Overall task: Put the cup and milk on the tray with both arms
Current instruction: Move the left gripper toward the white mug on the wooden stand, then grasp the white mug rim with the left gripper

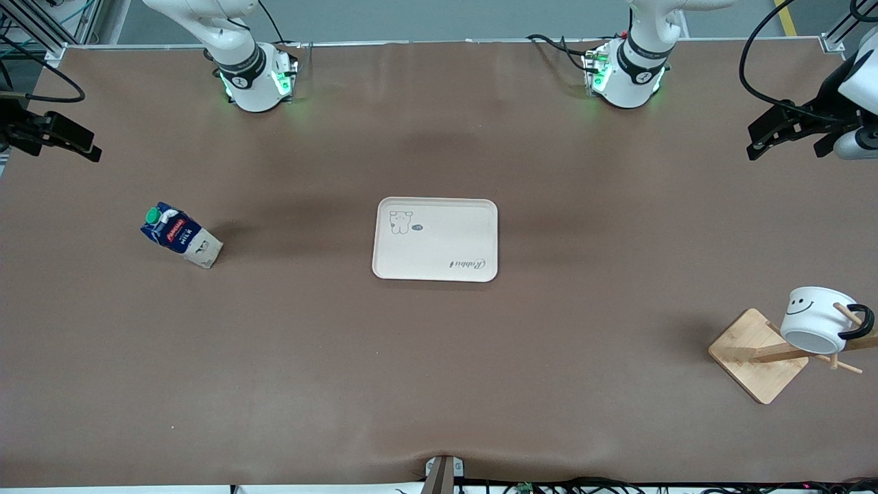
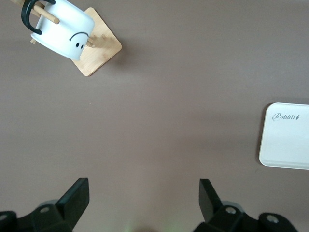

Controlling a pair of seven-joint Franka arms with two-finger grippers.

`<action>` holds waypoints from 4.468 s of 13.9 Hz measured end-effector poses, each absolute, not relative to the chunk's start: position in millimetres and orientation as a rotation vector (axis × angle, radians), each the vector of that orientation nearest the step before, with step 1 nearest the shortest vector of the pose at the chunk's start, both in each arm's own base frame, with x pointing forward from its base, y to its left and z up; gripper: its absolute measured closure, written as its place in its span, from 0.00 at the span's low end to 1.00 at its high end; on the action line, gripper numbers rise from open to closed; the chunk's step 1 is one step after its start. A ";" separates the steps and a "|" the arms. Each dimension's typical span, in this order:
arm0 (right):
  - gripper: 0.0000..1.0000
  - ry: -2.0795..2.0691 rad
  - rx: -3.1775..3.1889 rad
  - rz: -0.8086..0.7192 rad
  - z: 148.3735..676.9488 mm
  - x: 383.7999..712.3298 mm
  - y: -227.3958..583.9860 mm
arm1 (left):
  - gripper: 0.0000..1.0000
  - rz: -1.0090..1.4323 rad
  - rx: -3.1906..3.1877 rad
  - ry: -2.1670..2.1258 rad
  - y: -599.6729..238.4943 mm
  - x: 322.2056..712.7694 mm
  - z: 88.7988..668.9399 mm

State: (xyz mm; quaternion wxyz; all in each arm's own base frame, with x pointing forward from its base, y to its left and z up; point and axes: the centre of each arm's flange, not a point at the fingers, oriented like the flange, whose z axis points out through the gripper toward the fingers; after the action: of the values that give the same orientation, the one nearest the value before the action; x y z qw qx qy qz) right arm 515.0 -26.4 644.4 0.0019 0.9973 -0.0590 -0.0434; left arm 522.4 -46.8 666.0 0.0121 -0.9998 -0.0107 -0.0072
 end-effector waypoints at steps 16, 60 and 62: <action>0.00 -0.185 3.130 -0.138 643.8 515.1 -26.3 | 0.00 -0.149 -3.167 -0.216 72.9 557.4 626.7; 0.00 -0.201 3.130 -0.139 643.3 514.8 -31.4 | 0.54 -0.904 -3.411 -0.252 177.8 617.2 424.8; 0.00 -0.201 3.130 -0.139 643.2 514.8 -31.5 | 0.58 -0.902 -3.413 -0.247 177.6 617.1 424.6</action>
State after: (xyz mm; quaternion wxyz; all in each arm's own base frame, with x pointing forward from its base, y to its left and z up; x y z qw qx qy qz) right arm 514.8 -31.5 643.2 0.0012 0.9970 -0.0639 -0.0442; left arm 617.1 177.6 424.6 -0.1971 -0.9455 -0.0683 -0.2499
